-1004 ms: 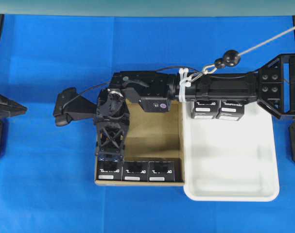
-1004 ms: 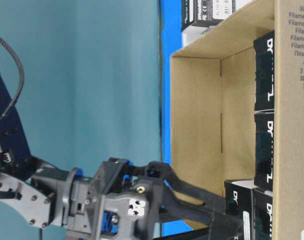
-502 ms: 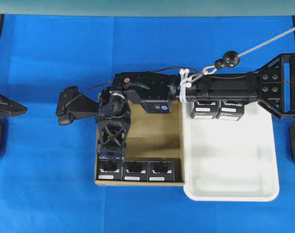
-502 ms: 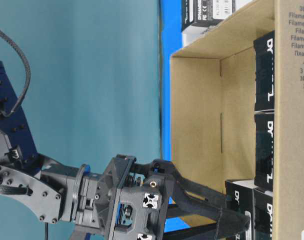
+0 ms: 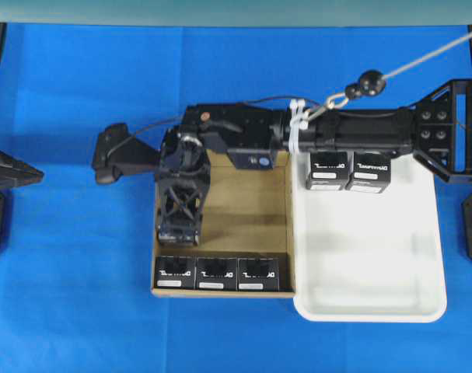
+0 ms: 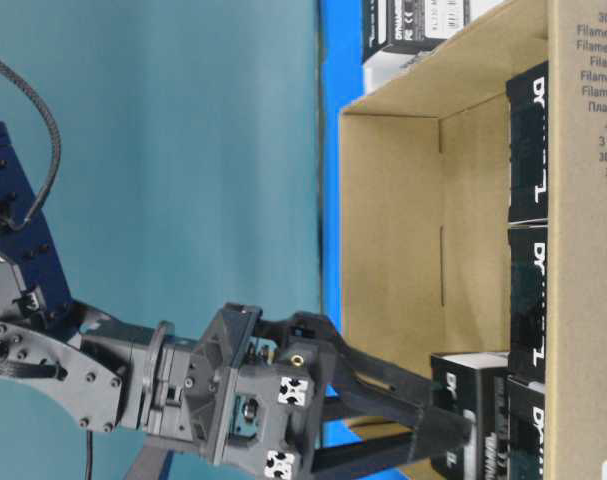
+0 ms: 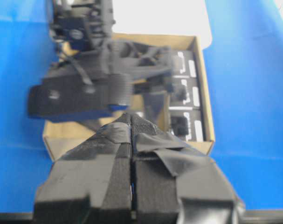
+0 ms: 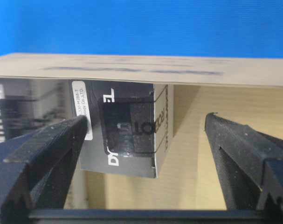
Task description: Pick the box from inside the cardboard box.
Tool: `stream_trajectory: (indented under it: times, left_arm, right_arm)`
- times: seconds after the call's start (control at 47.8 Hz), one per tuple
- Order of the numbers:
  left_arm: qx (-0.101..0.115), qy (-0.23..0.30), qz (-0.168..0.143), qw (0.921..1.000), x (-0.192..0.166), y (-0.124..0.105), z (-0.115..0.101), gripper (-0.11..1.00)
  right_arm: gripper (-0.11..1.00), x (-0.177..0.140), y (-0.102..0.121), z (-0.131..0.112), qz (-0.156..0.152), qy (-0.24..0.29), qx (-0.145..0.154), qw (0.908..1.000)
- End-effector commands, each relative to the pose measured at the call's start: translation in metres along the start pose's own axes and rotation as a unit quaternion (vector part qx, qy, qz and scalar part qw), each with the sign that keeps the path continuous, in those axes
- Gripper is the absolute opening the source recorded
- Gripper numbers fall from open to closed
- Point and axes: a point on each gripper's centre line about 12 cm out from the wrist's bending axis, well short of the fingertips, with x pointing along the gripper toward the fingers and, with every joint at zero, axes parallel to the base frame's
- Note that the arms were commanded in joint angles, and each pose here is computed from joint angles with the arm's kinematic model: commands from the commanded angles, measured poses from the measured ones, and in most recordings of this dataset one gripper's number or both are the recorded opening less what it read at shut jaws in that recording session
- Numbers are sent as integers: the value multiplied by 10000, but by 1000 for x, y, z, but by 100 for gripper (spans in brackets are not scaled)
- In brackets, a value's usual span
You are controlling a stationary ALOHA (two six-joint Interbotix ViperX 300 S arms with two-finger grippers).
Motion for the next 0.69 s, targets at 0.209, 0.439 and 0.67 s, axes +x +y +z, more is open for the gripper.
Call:
stream_trajectory:
  times: [0.209, 0.439, 0.67]
  left_arm:
    - [-5, -78, 40, 10000, 0, 1, 8, -7]
    - [-23, -88, 99, 9999, 0, 3, 8, -7]
    - [-16, -111, 101, 9999, 0, 3, 9, -7]
  right_arm:
    - [99, -4, -28, 0, -217, -15, 70, 9997]
    - [99, -7, -35, 1, -241, -55, 17, 9997]
    - [99, -10, -26, 4, -200, -85, -8, 9998]
